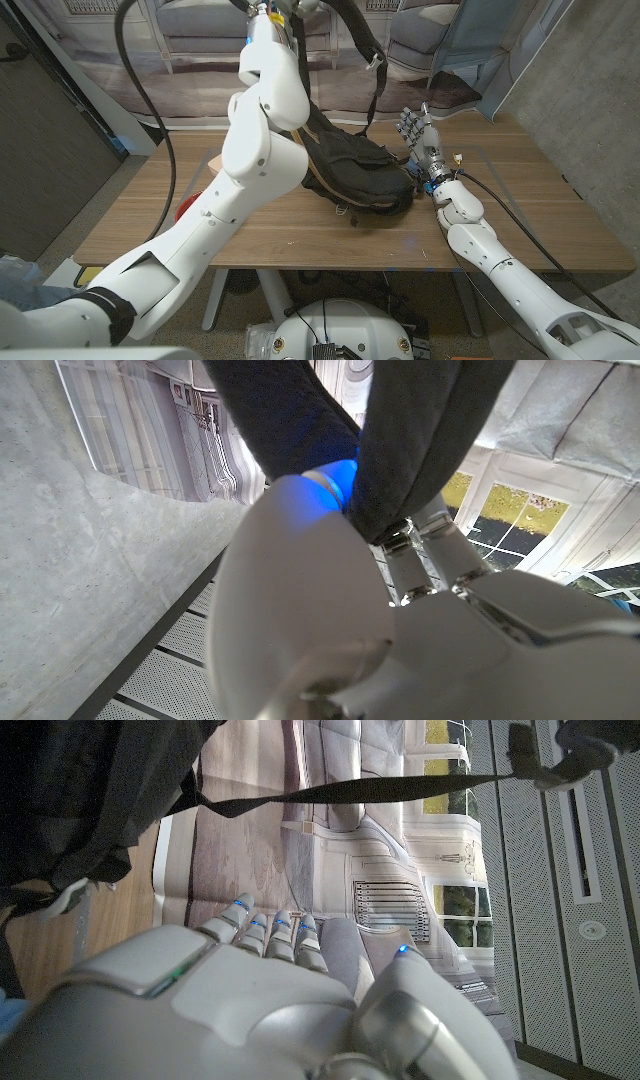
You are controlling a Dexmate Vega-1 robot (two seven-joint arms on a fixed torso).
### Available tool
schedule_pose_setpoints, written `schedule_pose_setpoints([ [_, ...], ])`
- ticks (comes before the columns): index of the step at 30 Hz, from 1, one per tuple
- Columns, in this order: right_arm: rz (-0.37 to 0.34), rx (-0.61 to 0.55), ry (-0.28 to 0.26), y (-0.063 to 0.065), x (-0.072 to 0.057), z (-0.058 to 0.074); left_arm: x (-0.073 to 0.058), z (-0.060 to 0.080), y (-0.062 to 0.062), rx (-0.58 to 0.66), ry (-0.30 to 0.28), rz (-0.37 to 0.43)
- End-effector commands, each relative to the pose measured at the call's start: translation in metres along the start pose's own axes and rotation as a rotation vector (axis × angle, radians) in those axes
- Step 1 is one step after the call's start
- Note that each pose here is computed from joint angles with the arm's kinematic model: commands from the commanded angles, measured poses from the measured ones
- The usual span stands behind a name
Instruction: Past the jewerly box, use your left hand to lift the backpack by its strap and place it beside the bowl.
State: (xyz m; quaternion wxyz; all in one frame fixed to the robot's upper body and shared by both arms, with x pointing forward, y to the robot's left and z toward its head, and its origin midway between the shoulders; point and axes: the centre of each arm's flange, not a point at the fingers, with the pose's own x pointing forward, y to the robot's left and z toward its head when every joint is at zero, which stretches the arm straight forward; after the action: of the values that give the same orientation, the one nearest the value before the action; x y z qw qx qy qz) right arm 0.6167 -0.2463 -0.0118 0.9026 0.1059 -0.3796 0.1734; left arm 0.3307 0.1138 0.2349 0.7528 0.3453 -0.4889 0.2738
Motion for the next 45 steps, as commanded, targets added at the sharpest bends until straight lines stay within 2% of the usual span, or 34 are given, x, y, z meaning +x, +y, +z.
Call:
schedule_pose_setpoints([
  [1, 0.017, -0.008, 0.010, 0.006, 0.003, 0.000, 0.002, 0.003, 0.010, 0.005, 0.006, 0.011],
  [11, 0.014, 0.001, 0.007, 0.006, 0.005, -0.001, 0.012, 0.014, 0.012, -0.002, -0.006, 0.006],
  [17, 0.015, 0.000, 0.007, 0.007, 0.005, -0.002, 0.012, 0.018, 0.016, 0.005, -0.013, 0.012],
  [24, 0.016, -0.006, 0.012, 0.006, 0.006, -0.002, 0.009, 0.008, 0.026, -0.001, 0.007, 0.013],
  [28, 0.018, -0.006, 0.016, 0.007, 0.009, -0.003, 0.009, -0.001, 0.033, -0.024, 0.022, -0.016],
  [34, 0.025, -0.006, 0.021, 0.011, 0.013, -0.005, 0.006, -0.011, 0.042, -0.010, 0.048, -0.002],
  [45, 0.042, -0.011, 0.021, 0.019, 0.018, -0.006, 0.004, -0.021, 0.052, -0.009, 0.071, 0.010],
])
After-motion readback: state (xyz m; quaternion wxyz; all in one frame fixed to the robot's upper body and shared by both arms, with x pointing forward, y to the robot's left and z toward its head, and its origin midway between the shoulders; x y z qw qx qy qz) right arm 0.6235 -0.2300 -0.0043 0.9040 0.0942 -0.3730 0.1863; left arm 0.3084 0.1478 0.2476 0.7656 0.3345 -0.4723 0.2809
